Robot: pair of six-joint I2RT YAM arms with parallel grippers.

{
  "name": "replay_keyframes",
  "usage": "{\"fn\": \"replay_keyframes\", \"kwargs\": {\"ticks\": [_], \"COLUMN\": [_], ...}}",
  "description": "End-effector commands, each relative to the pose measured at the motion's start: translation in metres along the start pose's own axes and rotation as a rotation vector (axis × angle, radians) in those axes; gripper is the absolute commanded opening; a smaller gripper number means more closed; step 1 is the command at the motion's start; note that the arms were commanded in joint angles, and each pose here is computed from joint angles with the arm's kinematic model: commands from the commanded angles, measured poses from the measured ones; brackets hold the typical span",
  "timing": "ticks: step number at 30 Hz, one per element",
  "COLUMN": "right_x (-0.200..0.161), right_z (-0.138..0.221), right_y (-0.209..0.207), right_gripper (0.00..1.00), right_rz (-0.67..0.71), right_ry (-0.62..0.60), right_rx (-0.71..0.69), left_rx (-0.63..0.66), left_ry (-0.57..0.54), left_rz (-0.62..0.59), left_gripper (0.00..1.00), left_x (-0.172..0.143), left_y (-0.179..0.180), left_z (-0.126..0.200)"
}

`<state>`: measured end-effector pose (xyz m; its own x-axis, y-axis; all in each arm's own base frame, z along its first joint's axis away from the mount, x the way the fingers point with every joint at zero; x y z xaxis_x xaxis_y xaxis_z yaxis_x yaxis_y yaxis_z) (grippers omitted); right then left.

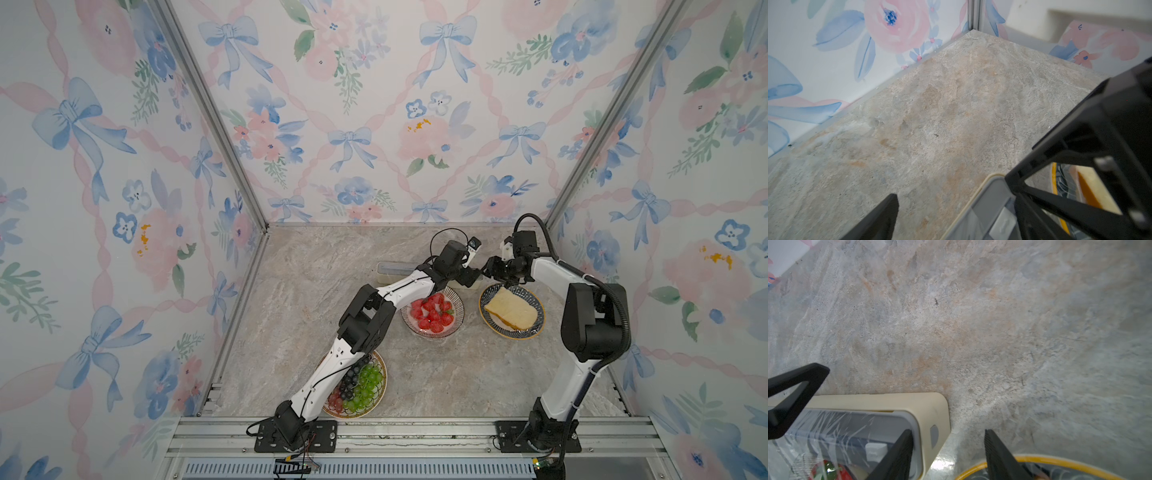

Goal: Wrap the plate with plastic wrap
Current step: Tear off the plastic wrap from the plastic wrap cutting box.

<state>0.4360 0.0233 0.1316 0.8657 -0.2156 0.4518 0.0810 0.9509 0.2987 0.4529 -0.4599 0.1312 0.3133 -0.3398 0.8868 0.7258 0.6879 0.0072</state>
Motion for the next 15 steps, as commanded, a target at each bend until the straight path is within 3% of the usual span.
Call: {"fn": "replay_keyframes", "kwargs": {"ticks": [1, 15], "right_x": [-0.025, -0.03], "right_z": [-0.013, -0.014], "right_y": [-0.017, -0.021], "right_gripper": [0.56, 0.56], "right_rz": [0.016, 0.053], "right_ry": [0.137, 0.172], "right_rx": [-0.131, -0.196], "left_rx": [0.053, 0.116], "left_ry": [0.085, 0.117], "left_rz": [0.005, 0.023], "left_gripper": [0.9, 0.89], "left_x": [-0.02, -0.025], "left_y": [0.02, 0.049], "left_z": [0.002, 0.02]}}
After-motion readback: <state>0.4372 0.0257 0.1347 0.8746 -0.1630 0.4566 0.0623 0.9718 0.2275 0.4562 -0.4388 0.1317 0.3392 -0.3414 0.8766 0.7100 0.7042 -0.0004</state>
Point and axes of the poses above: each gripper's point midway between its finger pads, its own z axis back along the fingers, its own y axis along the line the jaws close on, x = y × z, the point moved 7 cm from there along z, back along the fingers, and after that the axes turned 4 degrees about z, right-handed, at the moved point
